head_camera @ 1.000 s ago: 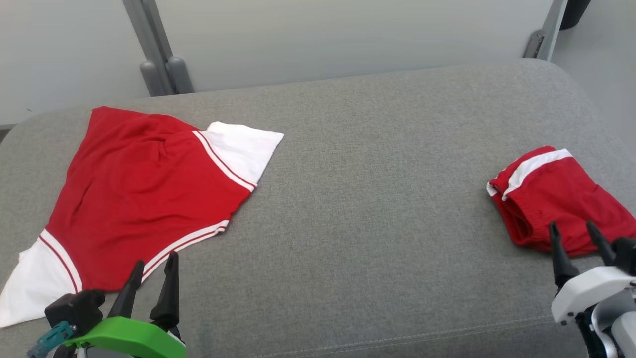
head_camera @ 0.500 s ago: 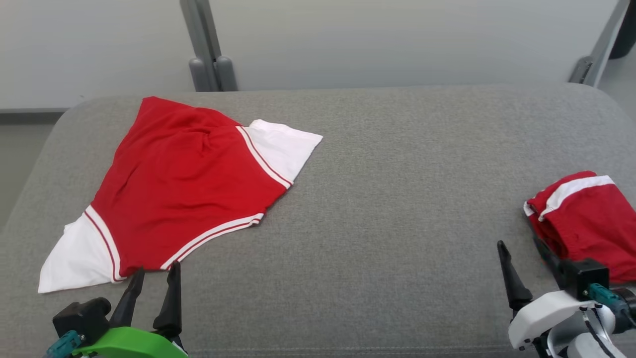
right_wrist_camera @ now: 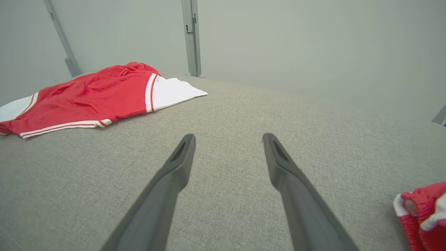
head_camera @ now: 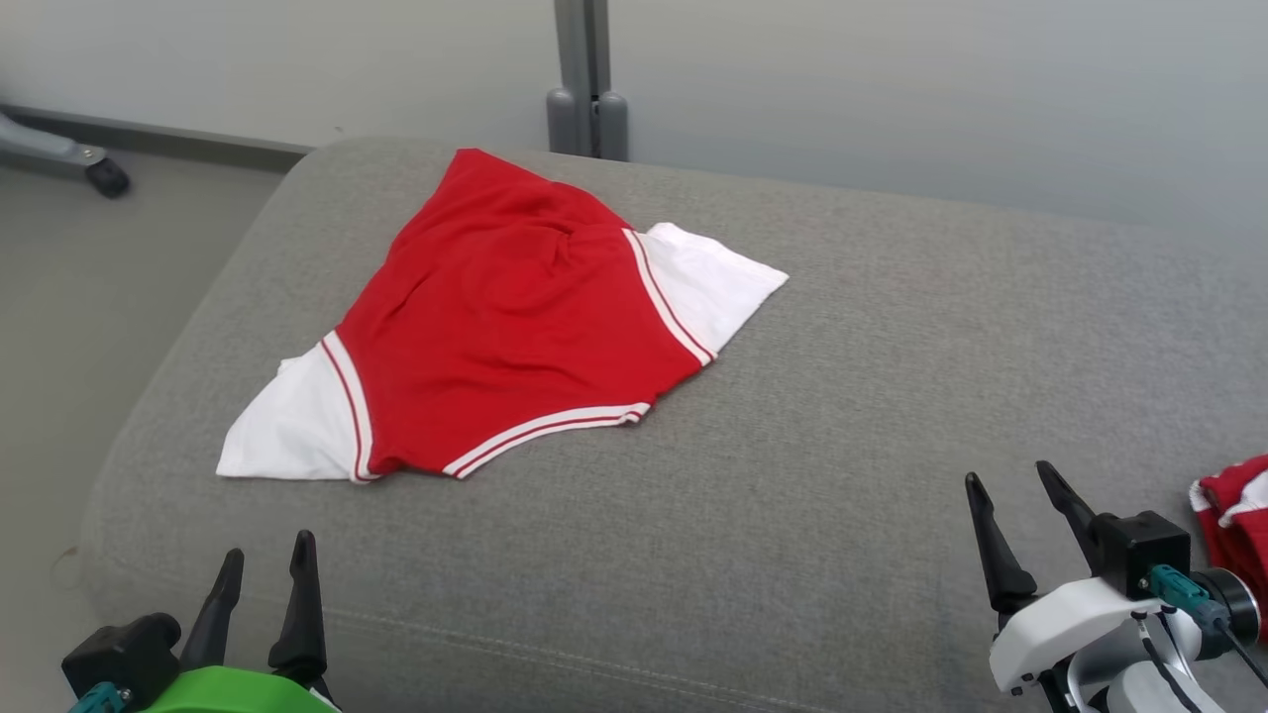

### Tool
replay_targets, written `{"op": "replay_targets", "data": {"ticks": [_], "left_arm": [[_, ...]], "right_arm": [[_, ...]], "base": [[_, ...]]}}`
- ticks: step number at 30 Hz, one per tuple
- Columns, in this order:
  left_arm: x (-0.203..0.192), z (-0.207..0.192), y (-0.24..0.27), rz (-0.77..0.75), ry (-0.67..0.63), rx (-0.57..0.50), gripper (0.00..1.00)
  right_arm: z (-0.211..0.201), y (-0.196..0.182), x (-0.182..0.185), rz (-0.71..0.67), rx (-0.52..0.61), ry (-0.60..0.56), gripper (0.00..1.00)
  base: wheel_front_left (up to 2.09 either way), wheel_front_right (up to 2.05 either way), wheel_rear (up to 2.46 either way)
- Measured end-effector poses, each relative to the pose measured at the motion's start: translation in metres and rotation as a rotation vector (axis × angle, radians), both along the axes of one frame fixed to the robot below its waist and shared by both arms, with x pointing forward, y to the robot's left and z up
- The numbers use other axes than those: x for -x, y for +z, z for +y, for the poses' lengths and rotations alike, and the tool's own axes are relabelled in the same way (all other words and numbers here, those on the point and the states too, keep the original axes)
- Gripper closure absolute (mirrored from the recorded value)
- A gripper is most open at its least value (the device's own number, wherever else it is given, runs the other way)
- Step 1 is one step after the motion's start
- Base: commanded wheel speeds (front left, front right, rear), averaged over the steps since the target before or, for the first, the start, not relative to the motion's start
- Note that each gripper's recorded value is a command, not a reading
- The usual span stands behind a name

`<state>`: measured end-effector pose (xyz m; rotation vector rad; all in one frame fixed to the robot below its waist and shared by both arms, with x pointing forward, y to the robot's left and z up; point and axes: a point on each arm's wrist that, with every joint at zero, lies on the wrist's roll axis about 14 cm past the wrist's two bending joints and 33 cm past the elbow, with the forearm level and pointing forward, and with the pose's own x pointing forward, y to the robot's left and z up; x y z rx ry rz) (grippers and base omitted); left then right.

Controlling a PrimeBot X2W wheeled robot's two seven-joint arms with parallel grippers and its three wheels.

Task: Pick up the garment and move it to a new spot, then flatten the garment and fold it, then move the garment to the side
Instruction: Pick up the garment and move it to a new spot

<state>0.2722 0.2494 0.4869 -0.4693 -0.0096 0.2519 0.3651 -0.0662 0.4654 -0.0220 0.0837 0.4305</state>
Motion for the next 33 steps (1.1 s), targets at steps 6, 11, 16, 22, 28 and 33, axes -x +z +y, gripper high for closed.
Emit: {"op": "replay_targets", "data": {"ticks": [6, 11, 16, 22, 28, 33], "left_arm": [[0.023, 0.028, 0.000, -0.003, 0.108, 0.007, 0.00], [0.031, 0.043, -0.002, 0.004, 0.166, 0.034, 0.00], [0.018, 0.058, 0.002, 0.006, 0.185, 0.068, 0.00], [-0.026, 0.070, 0.003, 0.030, 0.157, 0.187, 0.00], [-0.054, 0.070, -0.018, 0.108, 0.143, 0.325, 0.00], [-0.084, 0.063, -0.039, 0.196, 0.110, 0.420, 0.00]], "right_arm": [[0.030, 0.002, -0.001, -0.013, 0.006, 0.087, 0.00], [0.041, 0.006, -0.005, -0.019, -0.006, 0.113, 0.00], [0.043, 0.000, -0.013, 0.001, 0.005, 0.119, 0.00], [0.045, -0.013, -0.027, 0.039, 0.022, 0.126, 0.00], [0.046, -0.024, -0.036, 0.065, 0.035, 0.130, 0.00], [0.046, -0.029, -0.051, 0.074, 0.031, 0.120, 0.00]], "base": [[0.00, 0.00, 0.00], [0.00, 0.00, 0.00], [0.00, 0.00, 0.00], [0.00, 0.00, 0.00], [0.00, 0.00, 0.00], [0.00, 0.00, 0.00]]}}
